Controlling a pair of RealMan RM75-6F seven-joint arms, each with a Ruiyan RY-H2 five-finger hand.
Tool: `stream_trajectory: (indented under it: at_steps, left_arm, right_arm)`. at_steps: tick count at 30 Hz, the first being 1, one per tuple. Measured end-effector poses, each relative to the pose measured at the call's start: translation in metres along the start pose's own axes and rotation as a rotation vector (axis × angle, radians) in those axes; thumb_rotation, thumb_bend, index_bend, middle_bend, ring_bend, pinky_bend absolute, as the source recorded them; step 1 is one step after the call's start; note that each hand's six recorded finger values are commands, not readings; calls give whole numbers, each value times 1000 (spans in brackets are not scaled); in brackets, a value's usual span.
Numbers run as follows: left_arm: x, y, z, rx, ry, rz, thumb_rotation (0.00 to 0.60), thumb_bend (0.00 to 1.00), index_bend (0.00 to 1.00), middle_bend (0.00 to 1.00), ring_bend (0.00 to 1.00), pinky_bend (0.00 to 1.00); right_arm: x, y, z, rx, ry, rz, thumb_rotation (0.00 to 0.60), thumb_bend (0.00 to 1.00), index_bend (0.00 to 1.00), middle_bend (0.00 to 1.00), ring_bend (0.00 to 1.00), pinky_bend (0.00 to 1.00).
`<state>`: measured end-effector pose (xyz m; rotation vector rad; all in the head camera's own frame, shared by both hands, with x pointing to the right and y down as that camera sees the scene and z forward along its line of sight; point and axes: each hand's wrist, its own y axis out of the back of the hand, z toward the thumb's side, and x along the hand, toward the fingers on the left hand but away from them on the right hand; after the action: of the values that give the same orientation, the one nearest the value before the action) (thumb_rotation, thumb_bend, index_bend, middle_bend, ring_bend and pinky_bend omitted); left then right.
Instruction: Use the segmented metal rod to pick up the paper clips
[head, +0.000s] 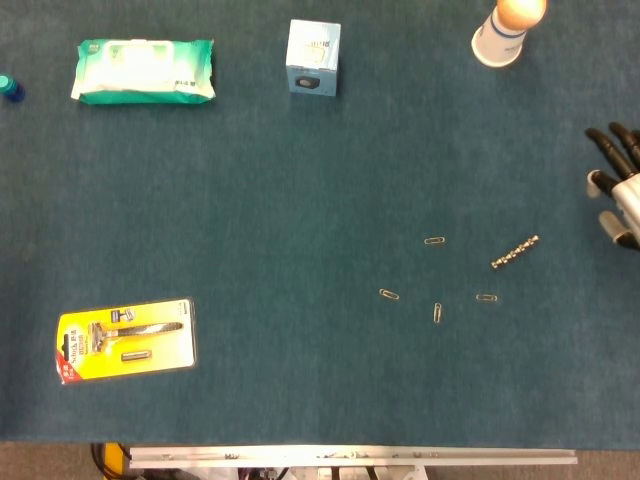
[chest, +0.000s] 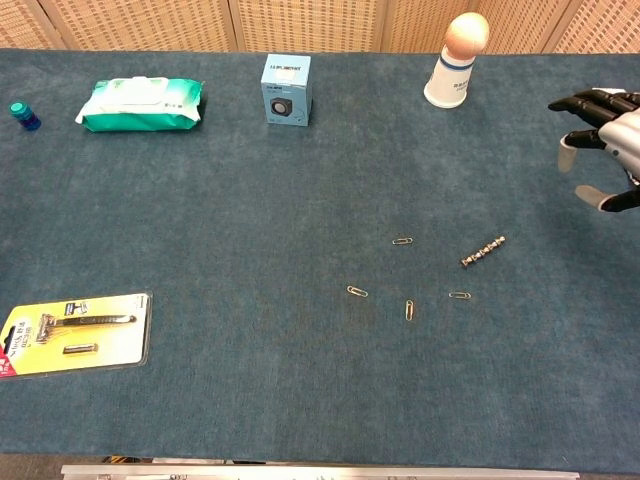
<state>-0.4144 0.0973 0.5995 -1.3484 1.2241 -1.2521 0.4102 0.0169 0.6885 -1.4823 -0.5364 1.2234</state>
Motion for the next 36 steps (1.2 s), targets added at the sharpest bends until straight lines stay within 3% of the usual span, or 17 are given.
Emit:
stream_trajectory:
  at_steps: [8,27,36]
  left_arm:
    - [0,-1,-1,3,3,-5,600,255,538,462,381,609]
    - [1,-3,-1,5,6,-13,600,255,539,462,381,609]
    - [1,-3,-2,4,8,-14,600,255,538,462,381,609]
  right_arm:
    - [-3,-15,10,-8,67,49,600,307,474,87,12,142]
    - [-10,-44,20,-30,106,127,600,311,474,87,12,131]
    - [-12,-48,26,-104,127,135,600,308,474,95,12,280]
